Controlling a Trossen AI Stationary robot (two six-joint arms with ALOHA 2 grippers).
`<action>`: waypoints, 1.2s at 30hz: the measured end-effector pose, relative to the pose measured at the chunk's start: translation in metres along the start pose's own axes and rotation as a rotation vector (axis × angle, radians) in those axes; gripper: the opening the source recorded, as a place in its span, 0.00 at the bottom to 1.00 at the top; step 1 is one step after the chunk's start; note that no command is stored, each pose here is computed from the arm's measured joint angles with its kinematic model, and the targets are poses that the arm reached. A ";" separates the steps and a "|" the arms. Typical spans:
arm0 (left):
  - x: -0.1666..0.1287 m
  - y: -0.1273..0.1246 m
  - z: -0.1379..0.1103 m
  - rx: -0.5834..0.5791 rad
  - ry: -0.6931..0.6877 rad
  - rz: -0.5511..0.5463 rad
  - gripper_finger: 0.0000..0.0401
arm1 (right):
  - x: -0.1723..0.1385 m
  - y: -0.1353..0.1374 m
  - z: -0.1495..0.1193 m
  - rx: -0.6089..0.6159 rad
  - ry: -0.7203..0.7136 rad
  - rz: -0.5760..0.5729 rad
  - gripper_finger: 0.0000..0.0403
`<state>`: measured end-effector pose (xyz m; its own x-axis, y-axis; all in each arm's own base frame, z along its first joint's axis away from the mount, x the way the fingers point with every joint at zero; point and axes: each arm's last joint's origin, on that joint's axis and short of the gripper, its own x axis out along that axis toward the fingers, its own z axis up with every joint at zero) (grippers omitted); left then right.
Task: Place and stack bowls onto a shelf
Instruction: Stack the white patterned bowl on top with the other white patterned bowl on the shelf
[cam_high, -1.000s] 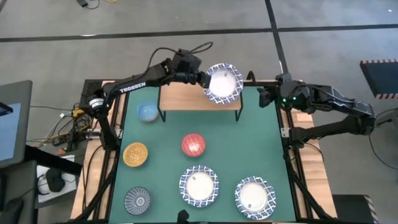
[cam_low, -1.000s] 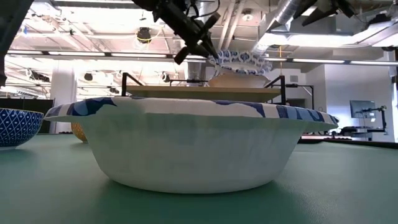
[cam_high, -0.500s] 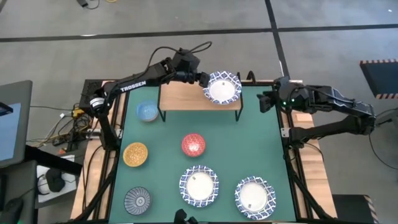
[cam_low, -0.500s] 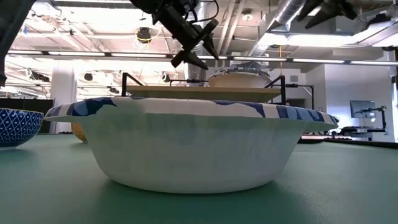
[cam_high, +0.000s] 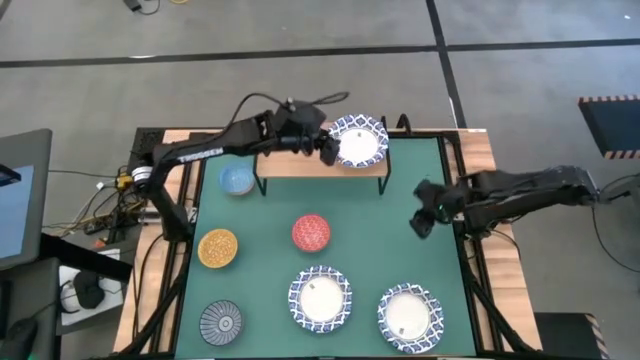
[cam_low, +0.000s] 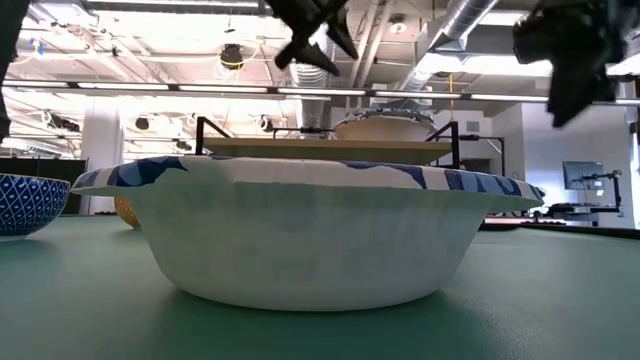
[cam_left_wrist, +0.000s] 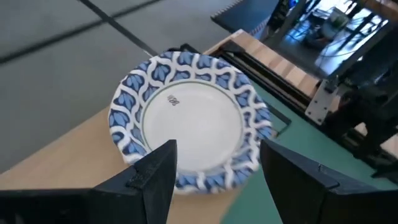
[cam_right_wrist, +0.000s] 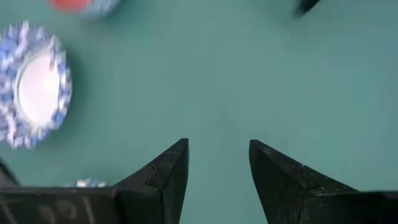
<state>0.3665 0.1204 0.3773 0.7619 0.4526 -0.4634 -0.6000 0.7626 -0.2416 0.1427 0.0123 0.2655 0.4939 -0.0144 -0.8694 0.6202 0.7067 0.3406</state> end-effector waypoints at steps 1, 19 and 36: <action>-0.006 -0.008 -0.003 0.021 -0.005 0.017 0.53 | 0.007 0.001 -0.005 -0.008 0.019 0.023 0.49; -0.070 -0.094 -0.088 0.344 0.223 0.177 0.53 | 0.071 0.061 -0.099 -0.158 0.345 0.151 0.49; -0.116 -0.104 -0.158 0.241 0.141 -0.084 0.53 | 0.112 0.086 -0.151 -0.063 0.412 -0.036 0.33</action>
<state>0.3023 -0.0843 0.3215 0.7551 0.3274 -0.5680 -0.4480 0.8902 -0.0826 0.1586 0.1783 0.1436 0.1793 0.2356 -0.9552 0.5878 0.7529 0.2961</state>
